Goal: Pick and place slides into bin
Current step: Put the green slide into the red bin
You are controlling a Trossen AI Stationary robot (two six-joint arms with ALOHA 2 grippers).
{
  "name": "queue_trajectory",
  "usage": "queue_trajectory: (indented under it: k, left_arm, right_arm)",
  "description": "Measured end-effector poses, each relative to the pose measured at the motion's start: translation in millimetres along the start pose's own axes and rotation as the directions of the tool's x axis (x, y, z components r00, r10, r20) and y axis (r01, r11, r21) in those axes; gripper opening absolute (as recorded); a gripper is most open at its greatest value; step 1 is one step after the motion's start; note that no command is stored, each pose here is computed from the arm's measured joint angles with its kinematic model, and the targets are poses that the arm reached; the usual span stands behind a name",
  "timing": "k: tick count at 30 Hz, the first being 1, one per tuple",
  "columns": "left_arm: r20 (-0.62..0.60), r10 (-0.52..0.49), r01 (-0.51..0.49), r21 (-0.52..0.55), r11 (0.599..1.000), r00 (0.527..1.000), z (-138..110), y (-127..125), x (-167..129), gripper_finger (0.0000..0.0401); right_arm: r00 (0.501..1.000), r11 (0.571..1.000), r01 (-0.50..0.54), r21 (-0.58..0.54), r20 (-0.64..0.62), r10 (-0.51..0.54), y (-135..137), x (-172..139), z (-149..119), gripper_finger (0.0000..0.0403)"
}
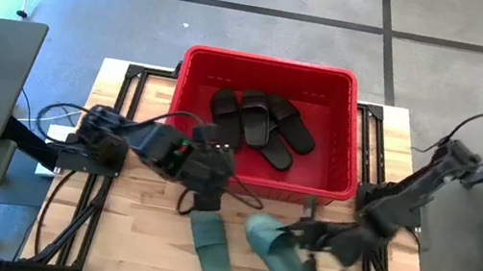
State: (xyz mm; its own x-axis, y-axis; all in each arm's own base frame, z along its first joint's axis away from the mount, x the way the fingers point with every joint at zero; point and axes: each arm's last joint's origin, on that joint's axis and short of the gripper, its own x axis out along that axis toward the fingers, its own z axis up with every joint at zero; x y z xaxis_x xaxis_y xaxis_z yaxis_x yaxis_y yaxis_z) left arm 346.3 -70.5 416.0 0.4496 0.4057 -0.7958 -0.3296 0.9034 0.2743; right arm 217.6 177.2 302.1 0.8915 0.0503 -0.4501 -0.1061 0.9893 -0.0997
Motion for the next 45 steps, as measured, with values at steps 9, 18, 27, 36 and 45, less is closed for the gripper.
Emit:
queue_trajectory:
  k: [9, 18, 27, 36, 45]
  left_arm:
    - [0.158, 0.068, -0.068, -0.007, 0.998, 0.985, -14.5, -0.7, -45.0, 0.0159]
    - [0.190, 0.088, -0.082, -0.042, 0.996, 0.978, -13.0, -2.2, -46.6, 0.0159]
    - [0.380, 0.188, -0.135, -0.162, 0.978, 0.906, 4.4, -0.9, -56.1, 0.0159]
    - [0.435, 0.249, -0.161, -0.230, 0.960, 0.866, 8.0, 5.0, -64.7, 0.0159]
    - [0.434, 0.249, -0.158, -0.235, 0.959, 0.866, 8.0, 4.9, -64.6, 0.0159]
  right_arm:
    - [0.899, 0.843, 0.408, -0.351, 0.312, -0.306, -61.2, -87.1, 55.0, 0.0002]
    - [0.904, 0.785, 0.426, -0.449, 0.224, -0.363, -137.9, -65.6, 55.5, 0.0001]
    - [0.975, 0.832, 0.216, -0.511, 0.062, -0.214, -220.6, 17.5, 35.0, 0.0000]
    - [0.971, 0.723, 0.217, -0.656, 0.220, -0.092, -257.7, 115.8, 14.6, 0.0000]
    - [0.965, 0.682, 0.263, -0.683, 0.188, -0.184, -271.3, 184.4, -23.3, 0.0011]
